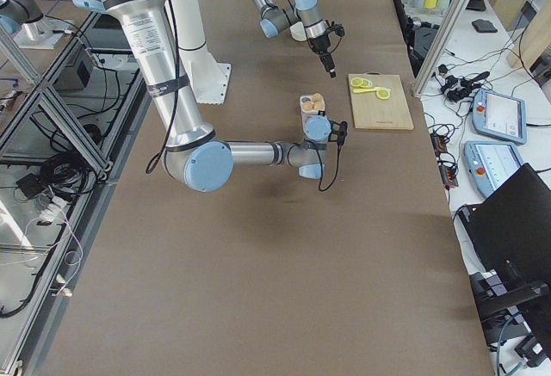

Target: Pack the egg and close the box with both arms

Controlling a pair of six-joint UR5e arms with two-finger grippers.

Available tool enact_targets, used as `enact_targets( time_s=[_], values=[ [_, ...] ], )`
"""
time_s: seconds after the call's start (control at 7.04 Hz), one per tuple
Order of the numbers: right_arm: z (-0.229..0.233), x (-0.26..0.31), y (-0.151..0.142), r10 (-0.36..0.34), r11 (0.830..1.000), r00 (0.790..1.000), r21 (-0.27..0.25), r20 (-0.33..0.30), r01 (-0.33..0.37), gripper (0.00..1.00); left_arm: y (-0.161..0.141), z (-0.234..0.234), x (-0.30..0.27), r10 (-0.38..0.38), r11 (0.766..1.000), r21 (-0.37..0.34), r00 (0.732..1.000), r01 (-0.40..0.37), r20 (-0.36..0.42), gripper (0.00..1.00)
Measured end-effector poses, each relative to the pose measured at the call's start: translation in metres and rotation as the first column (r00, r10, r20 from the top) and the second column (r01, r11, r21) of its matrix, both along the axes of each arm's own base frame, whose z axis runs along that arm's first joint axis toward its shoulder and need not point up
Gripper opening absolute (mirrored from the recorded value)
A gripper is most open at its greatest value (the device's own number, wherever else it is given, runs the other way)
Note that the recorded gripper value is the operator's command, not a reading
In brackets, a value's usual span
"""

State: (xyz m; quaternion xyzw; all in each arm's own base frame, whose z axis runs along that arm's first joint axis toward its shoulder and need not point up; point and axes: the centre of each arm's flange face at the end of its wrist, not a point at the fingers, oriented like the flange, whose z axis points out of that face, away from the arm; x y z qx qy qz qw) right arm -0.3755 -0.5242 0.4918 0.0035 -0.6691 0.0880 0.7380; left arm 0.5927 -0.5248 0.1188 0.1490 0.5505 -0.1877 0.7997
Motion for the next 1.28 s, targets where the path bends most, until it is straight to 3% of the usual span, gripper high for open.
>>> enact_targets(
  time_s=[0.14,0.28,1.28],
  values=[
    [0.0003,-0.0004,0.0001,-0.001,1.000,1.000,-0.001,-0.001,0.001,0.52,0.0000,0.0002,0.0001,0.000,1.000,0.001,1.000,0.000,0.000,0.94],
    [0.0004,-0.0011,0.0005,-0.002,1.000,1.000,-0.001,-0.001,0.002,0.49,-0.0001,0.0003,0.0002,0.000,1.000,0.001,1.000,0.000,0.001,0.94],
    [0.0056,0.0004,0.0054,-0.009,1.000,1.000,0.002,0.003,0.009,0.48,0.0000,0.0002,0.0002,0.001,1.000,0.000,1.000,-0.001,-0.001,0.94]
  ],
)
